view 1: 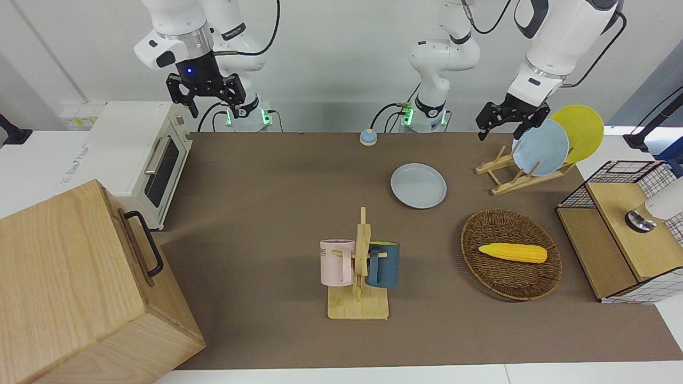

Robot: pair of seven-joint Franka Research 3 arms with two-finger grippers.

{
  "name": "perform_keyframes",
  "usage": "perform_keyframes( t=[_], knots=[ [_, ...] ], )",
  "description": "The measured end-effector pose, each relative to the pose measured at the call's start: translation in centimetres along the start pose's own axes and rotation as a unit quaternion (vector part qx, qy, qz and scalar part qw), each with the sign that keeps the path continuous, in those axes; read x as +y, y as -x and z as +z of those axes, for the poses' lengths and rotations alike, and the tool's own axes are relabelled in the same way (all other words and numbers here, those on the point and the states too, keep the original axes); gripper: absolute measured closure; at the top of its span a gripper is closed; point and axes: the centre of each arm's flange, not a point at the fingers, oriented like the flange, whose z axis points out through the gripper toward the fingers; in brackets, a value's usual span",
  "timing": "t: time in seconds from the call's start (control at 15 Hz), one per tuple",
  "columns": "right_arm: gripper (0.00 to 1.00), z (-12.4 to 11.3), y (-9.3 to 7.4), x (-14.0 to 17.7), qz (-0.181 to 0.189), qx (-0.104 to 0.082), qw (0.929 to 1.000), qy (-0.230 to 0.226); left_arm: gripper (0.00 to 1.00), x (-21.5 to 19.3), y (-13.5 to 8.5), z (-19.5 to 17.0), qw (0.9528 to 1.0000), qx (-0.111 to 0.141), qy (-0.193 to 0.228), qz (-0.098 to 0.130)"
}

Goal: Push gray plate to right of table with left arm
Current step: 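Move the left gripper toward the gray plate's edge nearest the robot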

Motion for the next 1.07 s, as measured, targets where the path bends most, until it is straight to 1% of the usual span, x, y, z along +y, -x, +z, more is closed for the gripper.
perform_keyframes(
  t=[0.4, 0.67, 0.87, 1.07],
  knots=[
    [0.00, 0.0, 0.0, 0.0, 0.000, 0.000, 1.0000, 0.000, 0.01, -0.2, 0.0, 0.4, 1.0000, -0.003, -0.003, 0.001],
    [0.00, 0.0, 0.0, 0.0, 0.000, 0.000, 1.0000, 0.000, 0.01, -1.3, -0.4, 2.7, 0.9996, -0.026, -0.005, -0.007],
    [0.00, 0.0, 0.0, 0.0, 0.000, 0.000, 1.0000, 0.000, 0.01, -1.7, -0.4, 4.0, 0.9993, -0.037, -0.005, -0.009],
    [0.00, 0.0, 0.0, 0.0, 0.000, 0.000, 1.0000, 0.000, 0.01, -1.8, -0.3, 7.4, 0.9984, -0.055, -0.006, -0.007]
  ],
)
